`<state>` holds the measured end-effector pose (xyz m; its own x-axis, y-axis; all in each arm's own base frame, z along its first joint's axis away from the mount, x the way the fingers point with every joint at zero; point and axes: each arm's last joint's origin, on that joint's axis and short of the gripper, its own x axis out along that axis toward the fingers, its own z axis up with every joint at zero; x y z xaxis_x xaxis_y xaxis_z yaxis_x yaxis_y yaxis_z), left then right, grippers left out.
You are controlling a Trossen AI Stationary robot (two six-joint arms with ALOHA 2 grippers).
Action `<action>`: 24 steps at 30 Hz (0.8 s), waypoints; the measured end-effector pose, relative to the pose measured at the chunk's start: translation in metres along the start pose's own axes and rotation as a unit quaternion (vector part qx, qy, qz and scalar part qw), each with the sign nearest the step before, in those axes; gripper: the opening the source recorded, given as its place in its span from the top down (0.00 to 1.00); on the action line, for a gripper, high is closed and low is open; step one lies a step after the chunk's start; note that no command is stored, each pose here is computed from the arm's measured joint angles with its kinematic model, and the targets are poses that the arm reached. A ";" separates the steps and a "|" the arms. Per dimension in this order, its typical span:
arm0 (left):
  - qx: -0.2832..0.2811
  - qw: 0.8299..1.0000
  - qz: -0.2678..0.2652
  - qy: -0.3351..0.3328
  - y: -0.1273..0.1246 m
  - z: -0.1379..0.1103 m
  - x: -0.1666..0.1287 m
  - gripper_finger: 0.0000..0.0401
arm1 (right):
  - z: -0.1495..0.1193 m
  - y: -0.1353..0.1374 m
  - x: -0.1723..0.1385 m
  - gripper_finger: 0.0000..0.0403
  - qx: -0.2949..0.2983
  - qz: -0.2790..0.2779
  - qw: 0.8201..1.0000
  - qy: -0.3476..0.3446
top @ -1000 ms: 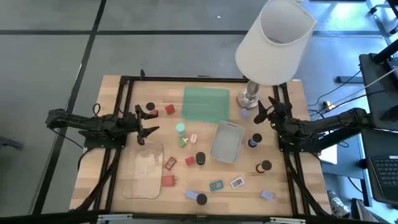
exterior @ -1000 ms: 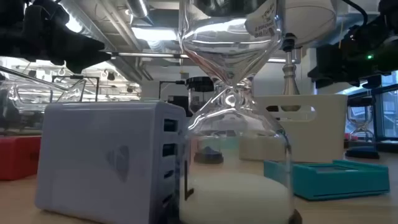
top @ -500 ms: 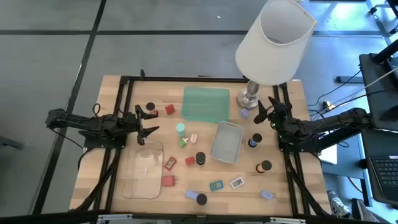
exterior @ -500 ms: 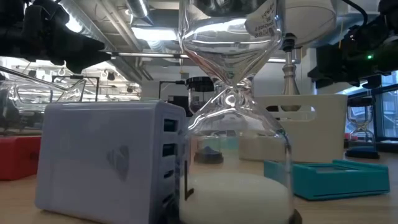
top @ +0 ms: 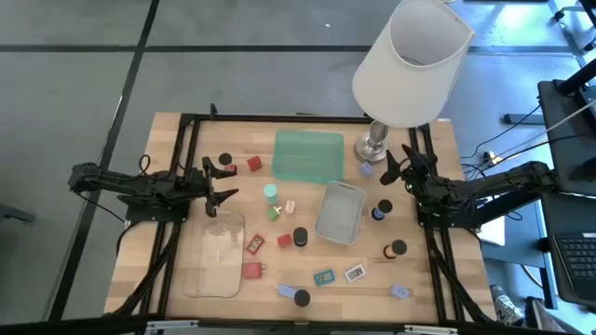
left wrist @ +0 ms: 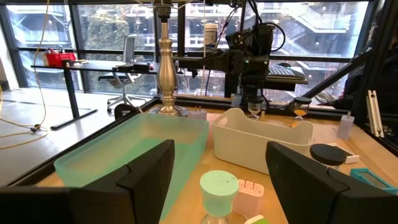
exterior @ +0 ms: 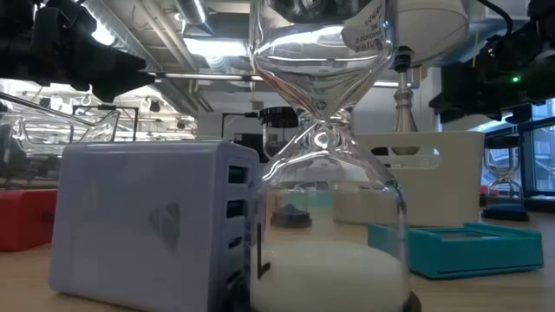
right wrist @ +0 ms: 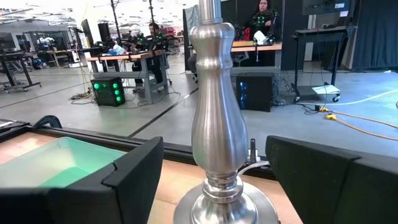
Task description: Pick & Place Office items
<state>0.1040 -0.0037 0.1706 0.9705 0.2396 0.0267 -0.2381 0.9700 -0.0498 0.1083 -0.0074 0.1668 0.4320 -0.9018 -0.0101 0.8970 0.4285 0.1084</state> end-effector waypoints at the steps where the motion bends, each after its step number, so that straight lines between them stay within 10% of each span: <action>1: 0.000 1.000 0.000 0.000 0.000 0.000 0.000 0.37 | 0.000 0.000 0.000 0.28 0.000 0.000 1.000 0.000; 13: 0.000 1.000 0.000 0.000 0.000 0.000 0.000 0.37 | 0.000 0.001 0.000 0.28 0.002 0.010 1.000 0.001; 24: 0.000 1.000 0.000 0.000 0.000 0.000 0.000 0.37 | -0.002 0.010 -0.002 0.28 0.080 0.179 0.980 0.042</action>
<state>0.1039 -0.0036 0.1707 0.9704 0.2398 0.0273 -0.2383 0.9699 -0.0500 0.1169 -0.0010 0.1664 0.7285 -0.6847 -0.0234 0.6633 0.6963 0.2742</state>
